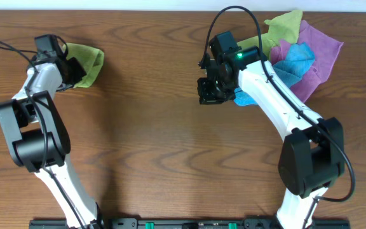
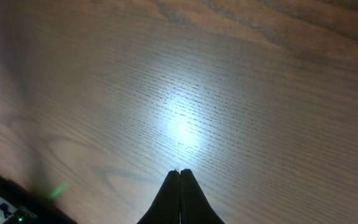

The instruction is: Fold the cloth

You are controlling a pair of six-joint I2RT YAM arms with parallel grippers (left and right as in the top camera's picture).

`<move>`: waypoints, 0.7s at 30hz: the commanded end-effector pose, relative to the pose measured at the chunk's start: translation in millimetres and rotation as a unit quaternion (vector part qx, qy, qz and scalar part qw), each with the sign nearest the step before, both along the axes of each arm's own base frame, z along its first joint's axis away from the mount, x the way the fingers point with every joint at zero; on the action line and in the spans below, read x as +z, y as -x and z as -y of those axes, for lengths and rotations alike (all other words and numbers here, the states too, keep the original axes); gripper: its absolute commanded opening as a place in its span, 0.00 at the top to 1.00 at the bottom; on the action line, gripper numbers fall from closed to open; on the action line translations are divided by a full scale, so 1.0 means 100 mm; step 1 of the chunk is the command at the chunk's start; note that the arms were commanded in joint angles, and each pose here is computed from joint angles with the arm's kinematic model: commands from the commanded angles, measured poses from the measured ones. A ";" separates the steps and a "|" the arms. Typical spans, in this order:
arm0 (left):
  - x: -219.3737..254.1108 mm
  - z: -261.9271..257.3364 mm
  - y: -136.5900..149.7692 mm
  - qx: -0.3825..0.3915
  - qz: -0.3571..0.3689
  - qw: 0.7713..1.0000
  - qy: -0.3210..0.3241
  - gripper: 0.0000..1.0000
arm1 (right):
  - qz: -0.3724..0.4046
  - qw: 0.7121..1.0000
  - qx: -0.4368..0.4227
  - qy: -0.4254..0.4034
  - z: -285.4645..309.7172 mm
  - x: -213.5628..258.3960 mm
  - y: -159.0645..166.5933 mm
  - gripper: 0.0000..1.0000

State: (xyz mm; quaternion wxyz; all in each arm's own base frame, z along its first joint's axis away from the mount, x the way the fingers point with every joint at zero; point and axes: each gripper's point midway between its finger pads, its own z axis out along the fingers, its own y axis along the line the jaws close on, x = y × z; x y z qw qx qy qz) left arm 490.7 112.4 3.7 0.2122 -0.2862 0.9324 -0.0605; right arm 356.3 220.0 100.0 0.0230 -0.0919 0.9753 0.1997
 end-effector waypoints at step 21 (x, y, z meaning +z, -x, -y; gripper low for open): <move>-0.53 -0.35 0.68 0.120 -0.118 0.984 0.060 0.94 | 0.006 1.000 0.014 -0.003 -0.02 0.12 0.05 0.98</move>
